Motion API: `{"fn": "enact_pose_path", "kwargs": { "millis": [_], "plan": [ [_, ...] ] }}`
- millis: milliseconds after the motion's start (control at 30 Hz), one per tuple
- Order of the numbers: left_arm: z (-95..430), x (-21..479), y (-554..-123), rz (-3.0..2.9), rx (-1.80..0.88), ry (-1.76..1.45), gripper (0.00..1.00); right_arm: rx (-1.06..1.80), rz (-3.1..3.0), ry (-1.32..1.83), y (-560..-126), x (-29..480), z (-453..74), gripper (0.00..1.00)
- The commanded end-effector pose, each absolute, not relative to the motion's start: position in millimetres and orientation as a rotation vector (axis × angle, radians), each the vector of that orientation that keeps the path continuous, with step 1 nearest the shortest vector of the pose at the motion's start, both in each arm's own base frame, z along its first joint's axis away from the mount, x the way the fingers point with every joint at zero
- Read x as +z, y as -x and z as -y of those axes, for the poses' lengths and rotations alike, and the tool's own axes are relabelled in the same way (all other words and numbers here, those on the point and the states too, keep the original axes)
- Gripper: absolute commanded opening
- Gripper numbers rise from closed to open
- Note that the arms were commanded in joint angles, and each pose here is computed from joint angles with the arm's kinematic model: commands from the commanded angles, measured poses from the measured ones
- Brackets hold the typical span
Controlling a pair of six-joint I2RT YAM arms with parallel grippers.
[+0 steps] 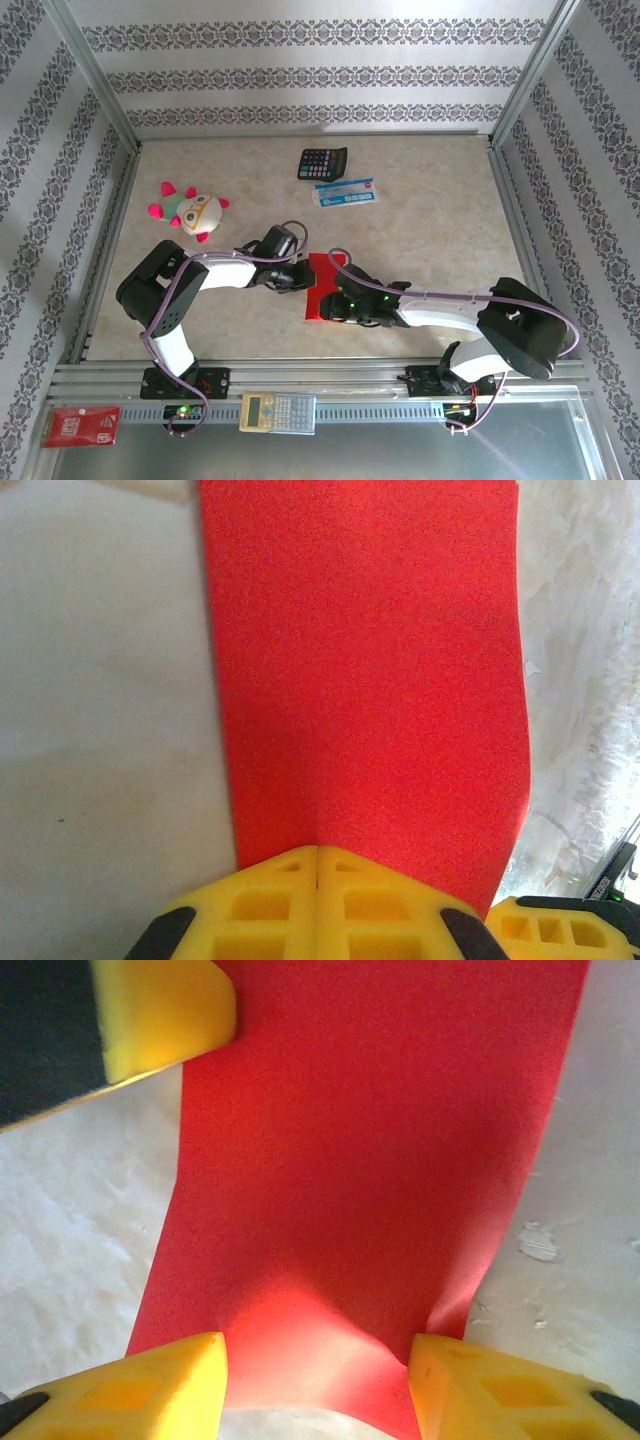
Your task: Fold a paper plane with a square sheet of paper (pick it up from the middle)
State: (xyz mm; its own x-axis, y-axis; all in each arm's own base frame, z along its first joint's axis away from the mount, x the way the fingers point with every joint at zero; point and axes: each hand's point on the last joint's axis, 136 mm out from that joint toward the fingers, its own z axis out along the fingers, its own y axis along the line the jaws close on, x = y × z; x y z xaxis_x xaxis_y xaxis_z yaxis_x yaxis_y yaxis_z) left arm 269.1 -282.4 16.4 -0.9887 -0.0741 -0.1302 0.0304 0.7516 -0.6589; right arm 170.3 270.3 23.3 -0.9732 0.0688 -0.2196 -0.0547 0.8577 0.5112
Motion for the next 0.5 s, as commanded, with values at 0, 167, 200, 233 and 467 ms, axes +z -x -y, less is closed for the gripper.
{"fn": "enact_pose_path", "kwargs": {
  "millis": [0,167,200,233,467],
  "plan": [
    [258.4,-22.7,-240.5,-2.966,-0.892,0.088,0.07,0.757,-2.806,0.04,-168.9,20.7,-271.9,0.53],
    [257.5,-22.1,-240.1,-2.967,-0.885,0.087,0.07,0.79,-2.777,0.067,-172.0,28.8,-277.8,0.54],
    [257.3,-22.0,-239.8,-2.967,-0.885,0.088,0.07,0.793,-2.775,0.071,-172.1,29.5,-278.2,0.54],
    [256.9,-22.5,-239.1,-2.97,-0.884,0.089,0.07,0.796,-2.772,0.071,-172.6,30.2,-278.8,0.54],
    [256.7,-22.0,-238.8,-2.971,-0.883,0.088,0.07,0.813,-2.749,0.087,-175.1,36.7,-281.5,0.55]
  ]
}}
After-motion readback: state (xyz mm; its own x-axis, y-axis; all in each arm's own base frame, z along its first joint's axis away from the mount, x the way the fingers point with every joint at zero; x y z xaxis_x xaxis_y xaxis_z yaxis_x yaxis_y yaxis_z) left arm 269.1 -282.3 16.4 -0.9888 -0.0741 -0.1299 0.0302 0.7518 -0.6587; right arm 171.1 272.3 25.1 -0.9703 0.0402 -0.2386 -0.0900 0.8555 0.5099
